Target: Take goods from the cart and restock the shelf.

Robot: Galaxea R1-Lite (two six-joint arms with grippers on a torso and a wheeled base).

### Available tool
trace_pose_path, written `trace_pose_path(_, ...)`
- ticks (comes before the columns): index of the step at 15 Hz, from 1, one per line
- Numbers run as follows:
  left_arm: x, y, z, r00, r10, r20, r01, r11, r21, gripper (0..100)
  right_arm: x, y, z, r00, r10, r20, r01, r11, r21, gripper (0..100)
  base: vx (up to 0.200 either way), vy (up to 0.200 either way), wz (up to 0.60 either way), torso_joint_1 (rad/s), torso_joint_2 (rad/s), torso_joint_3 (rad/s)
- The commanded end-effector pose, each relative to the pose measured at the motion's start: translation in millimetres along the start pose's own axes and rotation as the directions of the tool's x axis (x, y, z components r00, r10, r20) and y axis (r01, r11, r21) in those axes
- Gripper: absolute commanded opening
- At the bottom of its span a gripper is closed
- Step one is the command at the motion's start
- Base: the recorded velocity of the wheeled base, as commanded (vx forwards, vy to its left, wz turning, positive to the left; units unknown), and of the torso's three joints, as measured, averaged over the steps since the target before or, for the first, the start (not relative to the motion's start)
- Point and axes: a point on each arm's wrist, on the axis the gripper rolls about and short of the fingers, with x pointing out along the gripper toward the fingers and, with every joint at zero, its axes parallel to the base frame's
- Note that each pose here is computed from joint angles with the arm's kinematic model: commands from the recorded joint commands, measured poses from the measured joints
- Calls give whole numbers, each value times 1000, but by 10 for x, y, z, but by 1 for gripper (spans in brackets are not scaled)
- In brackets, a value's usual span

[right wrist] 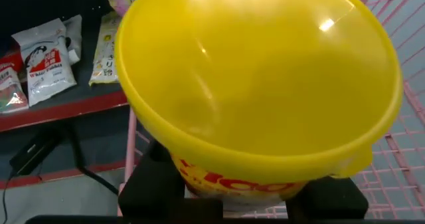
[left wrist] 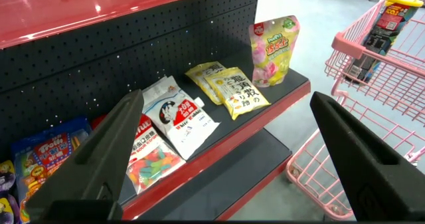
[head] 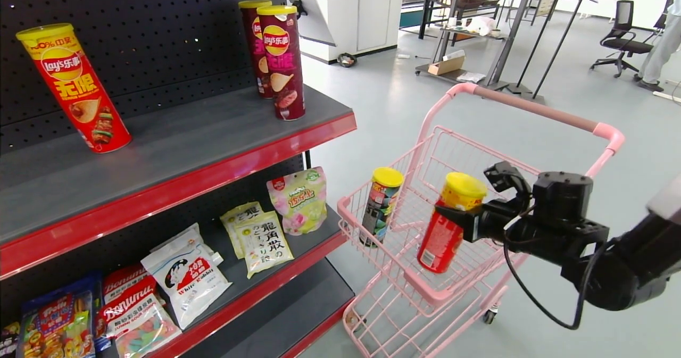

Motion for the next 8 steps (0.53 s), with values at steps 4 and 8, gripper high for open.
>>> trace_pose_path(4,1,0,2,1000,0,1,0,1000,0,100,-1326,451,1395,972,-106,209,129,986,-104,0,0,0,0,0,0,0)
trace_pose_path(8,1,0,0,1000,0,-1,0,1000,0,100,-2347,773,1175,960,-226,168,242,966,-85,0,0,0,0,0,0,0)
